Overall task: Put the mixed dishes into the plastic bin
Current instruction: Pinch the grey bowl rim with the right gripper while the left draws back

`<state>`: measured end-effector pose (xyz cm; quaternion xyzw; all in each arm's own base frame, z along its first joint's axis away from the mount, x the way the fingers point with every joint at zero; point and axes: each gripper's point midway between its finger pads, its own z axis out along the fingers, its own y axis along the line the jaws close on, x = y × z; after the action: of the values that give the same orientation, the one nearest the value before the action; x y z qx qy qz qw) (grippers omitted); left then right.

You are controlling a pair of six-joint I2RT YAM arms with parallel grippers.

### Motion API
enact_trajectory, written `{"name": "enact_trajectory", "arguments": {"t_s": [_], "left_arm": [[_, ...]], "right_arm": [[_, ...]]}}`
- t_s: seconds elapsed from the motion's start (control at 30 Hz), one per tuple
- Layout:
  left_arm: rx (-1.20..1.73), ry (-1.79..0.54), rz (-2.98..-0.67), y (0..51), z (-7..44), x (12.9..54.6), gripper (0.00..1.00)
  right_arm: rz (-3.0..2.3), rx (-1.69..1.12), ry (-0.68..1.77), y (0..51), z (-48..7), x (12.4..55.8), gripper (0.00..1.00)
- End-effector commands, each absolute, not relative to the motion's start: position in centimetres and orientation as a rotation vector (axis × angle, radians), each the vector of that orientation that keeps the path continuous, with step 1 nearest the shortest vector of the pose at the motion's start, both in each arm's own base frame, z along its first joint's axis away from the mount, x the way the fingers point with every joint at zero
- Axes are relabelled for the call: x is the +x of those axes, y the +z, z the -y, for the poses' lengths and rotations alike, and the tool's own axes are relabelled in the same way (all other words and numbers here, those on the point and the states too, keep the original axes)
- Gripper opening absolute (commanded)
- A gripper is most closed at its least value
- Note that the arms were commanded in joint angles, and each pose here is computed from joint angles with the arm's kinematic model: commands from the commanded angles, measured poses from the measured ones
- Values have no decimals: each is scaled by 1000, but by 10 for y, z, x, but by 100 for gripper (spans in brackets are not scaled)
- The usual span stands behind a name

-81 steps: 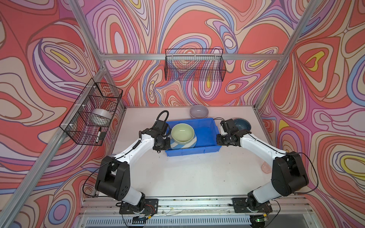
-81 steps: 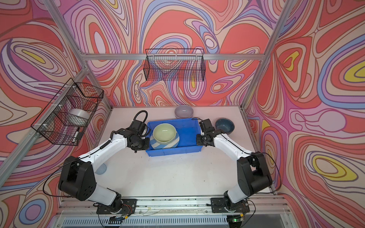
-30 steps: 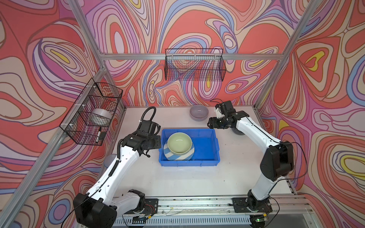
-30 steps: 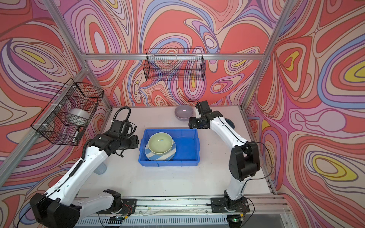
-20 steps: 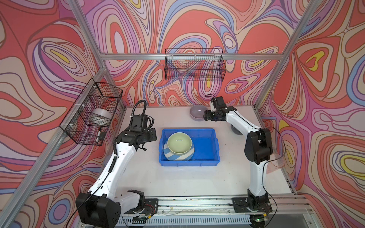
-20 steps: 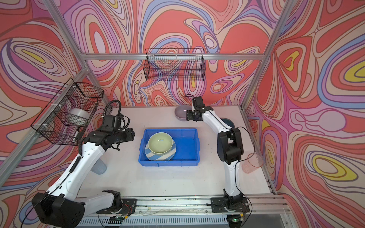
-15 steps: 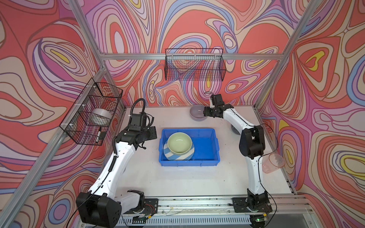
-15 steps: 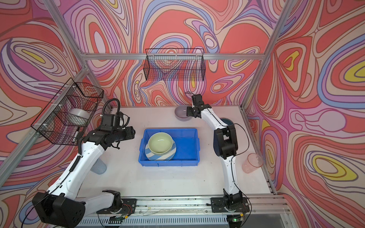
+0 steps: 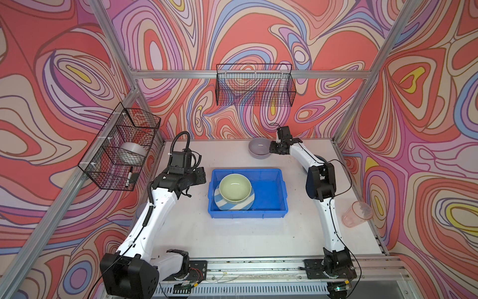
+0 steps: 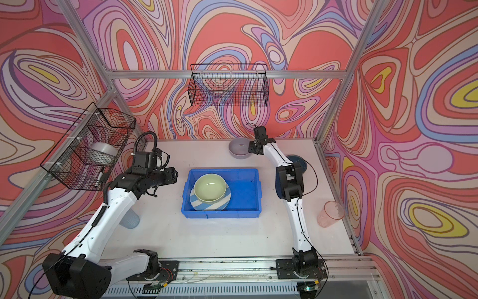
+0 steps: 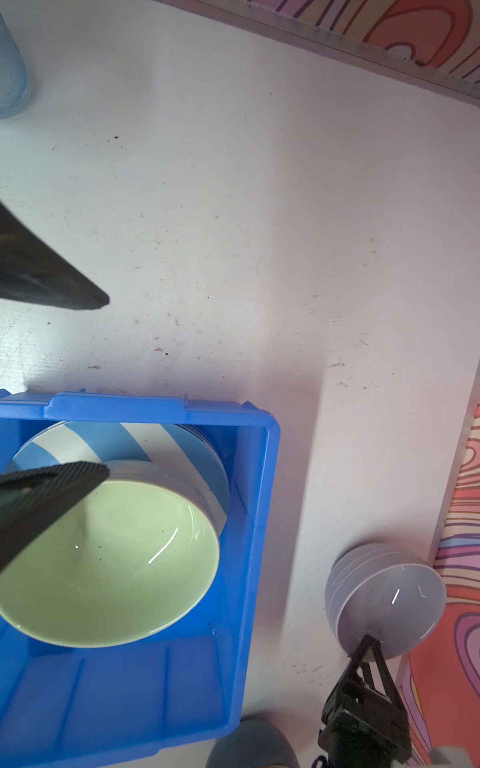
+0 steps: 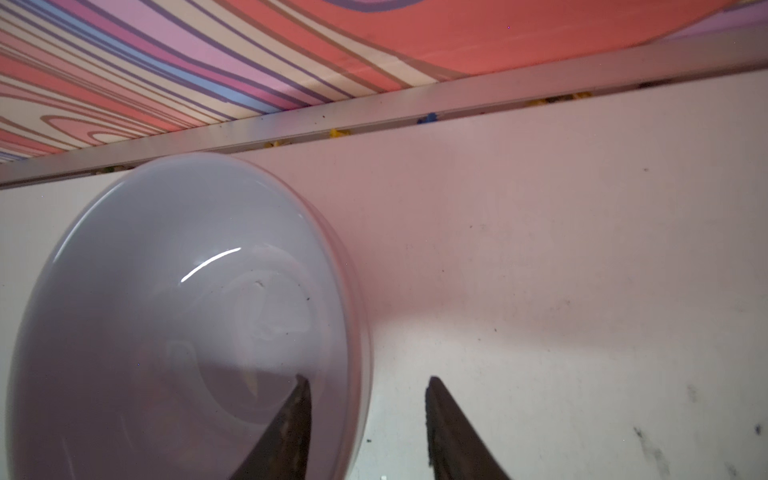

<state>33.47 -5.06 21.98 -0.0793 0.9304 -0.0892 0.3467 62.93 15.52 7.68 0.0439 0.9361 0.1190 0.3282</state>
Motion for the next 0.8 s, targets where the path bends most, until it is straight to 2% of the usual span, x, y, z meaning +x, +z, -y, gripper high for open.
{"name": "enact_trajectory", "arguments": {"t_s": [0.0,0.4,0.57,0.77], "left_arm": [[-220,-266,-2433,214,51,336,62],[-236,-289,-2453,211,50,338,62],[-239,-290,-2454,210,49,338,61],[-236,-295,-2456,210,50,337,61]], "right_arm": [[-2469,101,351,71,-162,628,39],[-2559,83,394,61,-165,610,25],[-2586,84,425,63,-165,603,14],[-2610,95,475,60,-166,596,8]]}}
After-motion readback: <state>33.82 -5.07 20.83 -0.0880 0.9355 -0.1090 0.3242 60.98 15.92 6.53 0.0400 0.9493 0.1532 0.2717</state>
